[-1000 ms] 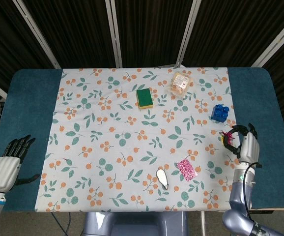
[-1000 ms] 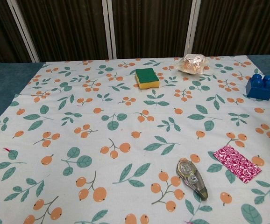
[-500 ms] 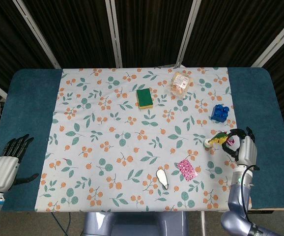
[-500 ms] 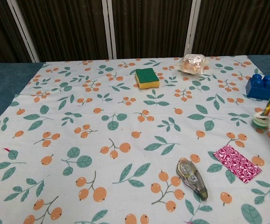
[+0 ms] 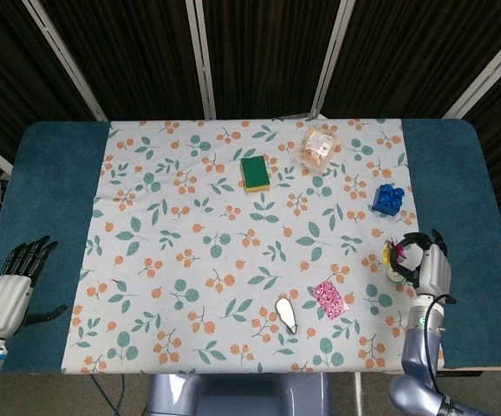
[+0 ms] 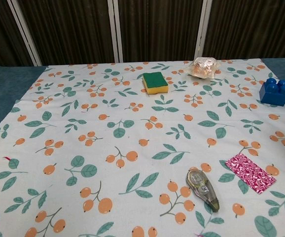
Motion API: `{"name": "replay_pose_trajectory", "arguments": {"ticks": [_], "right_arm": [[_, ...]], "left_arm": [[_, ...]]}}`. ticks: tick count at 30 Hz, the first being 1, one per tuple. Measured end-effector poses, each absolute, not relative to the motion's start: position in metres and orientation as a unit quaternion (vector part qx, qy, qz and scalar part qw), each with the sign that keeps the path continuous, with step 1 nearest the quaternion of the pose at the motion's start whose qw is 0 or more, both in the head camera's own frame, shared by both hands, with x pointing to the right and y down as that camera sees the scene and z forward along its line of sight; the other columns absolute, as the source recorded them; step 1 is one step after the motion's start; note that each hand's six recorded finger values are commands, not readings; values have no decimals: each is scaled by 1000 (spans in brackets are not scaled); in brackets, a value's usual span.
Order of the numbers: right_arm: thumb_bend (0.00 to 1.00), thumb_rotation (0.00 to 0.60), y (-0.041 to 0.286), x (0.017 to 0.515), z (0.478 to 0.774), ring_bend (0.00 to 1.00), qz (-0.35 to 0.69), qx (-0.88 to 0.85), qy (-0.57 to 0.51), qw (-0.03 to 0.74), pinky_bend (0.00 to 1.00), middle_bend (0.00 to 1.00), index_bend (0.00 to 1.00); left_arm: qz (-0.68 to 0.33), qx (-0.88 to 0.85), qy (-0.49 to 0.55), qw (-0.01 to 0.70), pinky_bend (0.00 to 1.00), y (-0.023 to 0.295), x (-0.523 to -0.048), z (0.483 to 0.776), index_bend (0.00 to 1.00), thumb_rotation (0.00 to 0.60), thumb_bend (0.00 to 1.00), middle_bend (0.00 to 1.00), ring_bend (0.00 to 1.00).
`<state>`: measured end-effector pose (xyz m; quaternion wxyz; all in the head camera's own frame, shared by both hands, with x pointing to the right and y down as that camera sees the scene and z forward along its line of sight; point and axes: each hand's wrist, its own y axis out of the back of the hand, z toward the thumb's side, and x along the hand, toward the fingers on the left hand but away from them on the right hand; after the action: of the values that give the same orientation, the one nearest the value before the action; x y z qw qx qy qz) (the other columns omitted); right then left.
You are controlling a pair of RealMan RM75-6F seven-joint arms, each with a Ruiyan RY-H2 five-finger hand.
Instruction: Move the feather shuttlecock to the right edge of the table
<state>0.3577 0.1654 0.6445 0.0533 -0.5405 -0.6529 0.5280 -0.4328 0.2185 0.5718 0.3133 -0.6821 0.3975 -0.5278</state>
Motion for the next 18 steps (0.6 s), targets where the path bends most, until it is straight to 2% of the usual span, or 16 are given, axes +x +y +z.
{"name": "replay_pose_trajectory", "arguments": {"ticks": [18], "right_arm": [[424, 600, 167, 361, 643, 0, 524, -536, -660, 53, 0, 299, 656]], "left_arm": [[-529, -682, 397, 312, 0, 219, -433, 572, 0, 600, 79, 0, 0]]}}
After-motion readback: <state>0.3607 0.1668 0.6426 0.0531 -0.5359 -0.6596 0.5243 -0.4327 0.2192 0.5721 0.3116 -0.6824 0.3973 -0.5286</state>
